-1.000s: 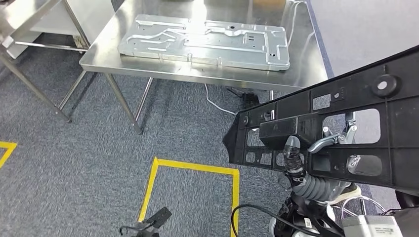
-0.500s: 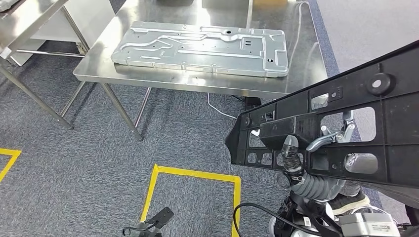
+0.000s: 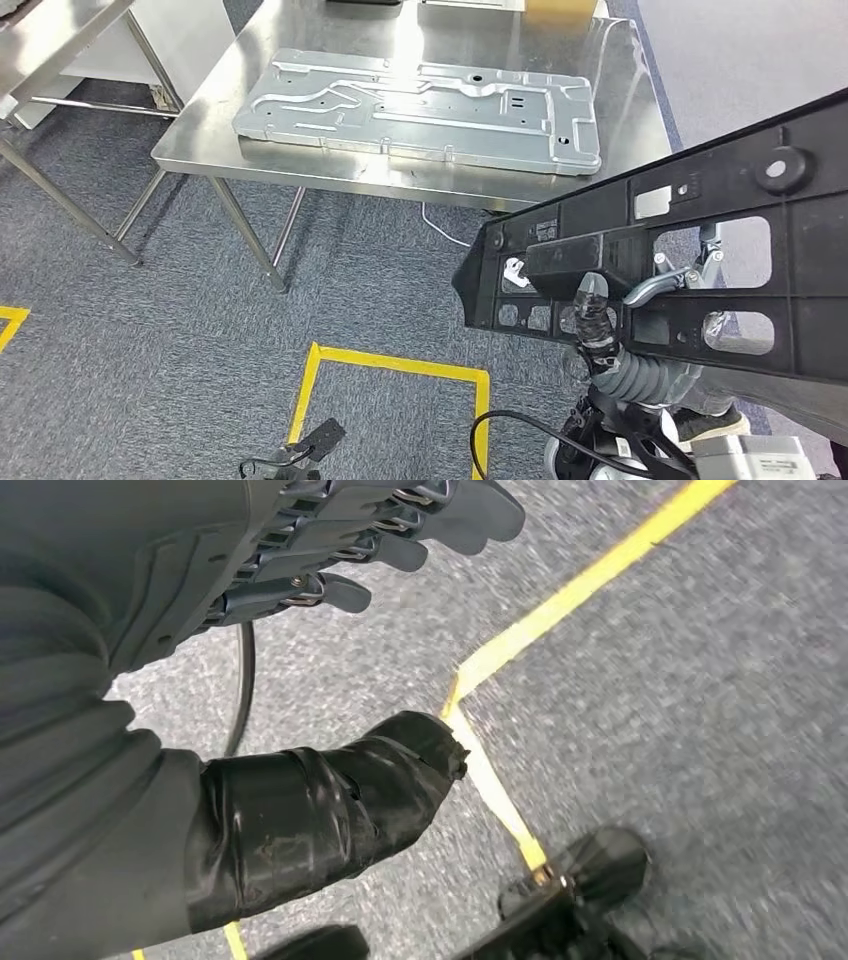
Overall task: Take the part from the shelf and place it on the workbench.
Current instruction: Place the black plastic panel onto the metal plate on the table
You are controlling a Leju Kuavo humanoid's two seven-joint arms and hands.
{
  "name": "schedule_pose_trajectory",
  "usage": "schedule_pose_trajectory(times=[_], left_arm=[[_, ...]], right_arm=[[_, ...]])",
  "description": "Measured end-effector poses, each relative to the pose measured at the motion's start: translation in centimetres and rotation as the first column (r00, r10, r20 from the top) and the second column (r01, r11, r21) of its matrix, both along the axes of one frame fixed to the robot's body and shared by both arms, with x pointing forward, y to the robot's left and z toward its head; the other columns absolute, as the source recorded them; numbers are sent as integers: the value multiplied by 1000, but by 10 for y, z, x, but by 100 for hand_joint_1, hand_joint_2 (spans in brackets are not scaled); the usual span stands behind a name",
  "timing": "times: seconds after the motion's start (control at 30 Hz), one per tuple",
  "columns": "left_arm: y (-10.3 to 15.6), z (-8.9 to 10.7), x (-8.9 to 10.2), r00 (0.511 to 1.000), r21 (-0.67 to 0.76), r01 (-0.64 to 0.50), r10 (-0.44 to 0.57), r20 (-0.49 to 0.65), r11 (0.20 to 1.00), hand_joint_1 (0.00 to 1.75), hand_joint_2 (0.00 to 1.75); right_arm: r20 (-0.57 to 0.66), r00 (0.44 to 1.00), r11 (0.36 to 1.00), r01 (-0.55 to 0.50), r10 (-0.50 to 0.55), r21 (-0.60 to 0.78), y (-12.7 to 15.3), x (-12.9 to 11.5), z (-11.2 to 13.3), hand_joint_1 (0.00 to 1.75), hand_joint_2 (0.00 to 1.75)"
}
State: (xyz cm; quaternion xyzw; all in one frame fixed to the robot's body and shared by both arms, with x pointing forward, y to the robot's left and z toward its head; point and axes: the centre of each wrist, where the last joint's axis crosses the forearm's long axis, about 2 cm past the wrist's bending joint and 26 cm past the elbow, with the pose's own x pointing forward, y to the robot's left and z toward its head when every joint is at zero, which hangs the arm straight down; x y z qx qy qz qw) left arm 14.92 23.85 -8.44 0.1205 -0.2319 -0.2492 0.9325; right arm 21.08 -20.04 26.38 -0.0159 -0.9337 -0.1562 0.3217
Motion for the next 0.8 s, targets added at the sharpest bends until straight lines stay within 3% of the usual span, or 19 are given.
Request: schedule_pose_trajectory(times=[0.8], left_arm=[[0, 0, -1, 1000, -3, 2, -2, -5, 1000, 0, 175]], right_arm=[[4, 1000, 1000, -2, 2, 2, 0, 0, 0, 175, 175]])
